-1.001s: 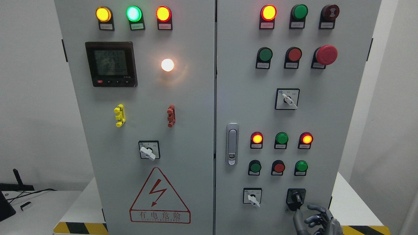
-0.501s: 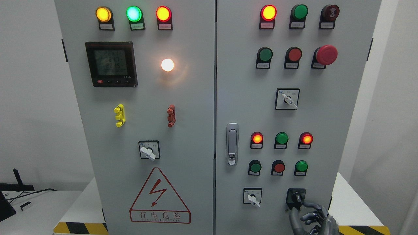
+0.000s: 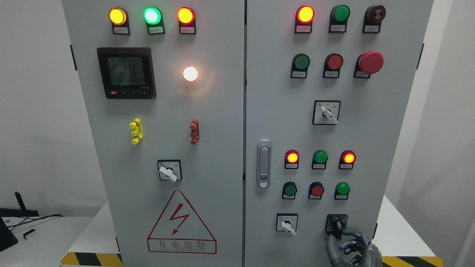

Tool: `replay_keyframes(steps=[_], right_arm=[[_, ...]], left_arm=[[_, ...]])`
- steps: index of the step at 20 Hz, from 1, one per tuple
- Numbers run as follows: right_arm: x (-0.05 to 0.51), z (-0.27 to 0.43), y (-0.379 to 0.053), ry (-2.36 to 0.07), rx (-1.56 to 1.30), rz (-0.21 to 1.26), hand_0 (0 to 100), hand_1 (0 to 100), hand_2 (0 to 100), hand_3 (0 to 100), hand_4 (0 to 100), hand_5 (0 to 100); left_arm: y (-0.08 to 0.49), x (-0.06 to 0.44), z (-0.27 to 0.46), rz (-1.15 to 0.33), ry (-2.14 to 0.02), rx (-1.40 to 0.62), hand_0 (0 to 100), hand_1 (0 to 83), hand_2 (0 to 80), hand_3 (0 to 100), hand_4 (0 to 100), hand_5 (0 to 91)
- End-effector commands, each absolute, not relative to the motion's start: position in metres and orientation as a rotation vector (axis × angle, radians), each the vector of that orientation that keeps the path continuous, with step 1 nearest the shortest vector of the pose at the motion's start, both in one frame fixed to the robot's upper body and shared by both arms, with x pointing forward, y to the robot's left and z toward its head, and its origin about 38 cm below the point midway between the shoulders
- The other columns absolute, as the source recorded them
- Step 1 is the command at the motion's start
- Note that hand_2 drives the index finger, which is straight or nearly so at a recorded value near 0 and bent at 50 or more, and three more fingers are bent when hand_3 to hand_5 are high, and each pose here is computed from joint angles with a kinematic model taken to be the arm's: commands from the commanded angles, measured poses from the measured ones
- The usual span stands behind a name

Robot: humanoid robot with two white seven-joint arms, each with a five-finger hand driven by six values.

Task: Trip black knob to open circuit
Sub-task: 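Close the right hand fingers around the black rotary knob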

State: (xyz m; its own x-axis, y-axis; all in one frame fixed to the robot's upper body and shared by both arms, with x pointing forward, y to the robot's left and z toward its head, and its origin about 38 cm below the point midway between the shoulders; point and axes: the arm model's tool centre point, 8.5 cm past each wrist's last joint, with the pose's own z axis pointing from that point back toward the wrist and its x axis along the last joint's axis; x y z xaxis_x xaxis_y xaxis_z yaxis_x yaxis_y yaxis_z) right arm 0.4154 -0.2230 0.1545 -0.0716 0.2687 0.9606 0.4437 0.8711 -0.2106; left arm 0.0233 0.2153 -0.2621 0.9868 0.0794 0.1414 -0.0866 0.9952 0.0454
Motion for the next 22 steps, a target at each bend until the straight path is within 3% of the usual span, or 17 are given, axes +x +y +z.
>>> replay_keyframes(steps=[1, 22], right_arm=[[0.4173, 0.156, -0.2206, -1.668, -0.553, -0.149, 31, 77, 46, 76, 79, 92], [0.4205, 0.1581, -0.2209, -1.663, -0.556, -0.15, 31, 74, 50, 78, 80, 92]], left_arm=[[0.214, 0.0236, -0.2621, 0.053, -0.141, 0.047, 12, 38.9, 0.0, 0, 0, 0.0], [0.214, 0.0236, -0.2621, 0.053, -0.141, 0.047, 12, 38.9, 0.0, 0, 0, 0.0]])
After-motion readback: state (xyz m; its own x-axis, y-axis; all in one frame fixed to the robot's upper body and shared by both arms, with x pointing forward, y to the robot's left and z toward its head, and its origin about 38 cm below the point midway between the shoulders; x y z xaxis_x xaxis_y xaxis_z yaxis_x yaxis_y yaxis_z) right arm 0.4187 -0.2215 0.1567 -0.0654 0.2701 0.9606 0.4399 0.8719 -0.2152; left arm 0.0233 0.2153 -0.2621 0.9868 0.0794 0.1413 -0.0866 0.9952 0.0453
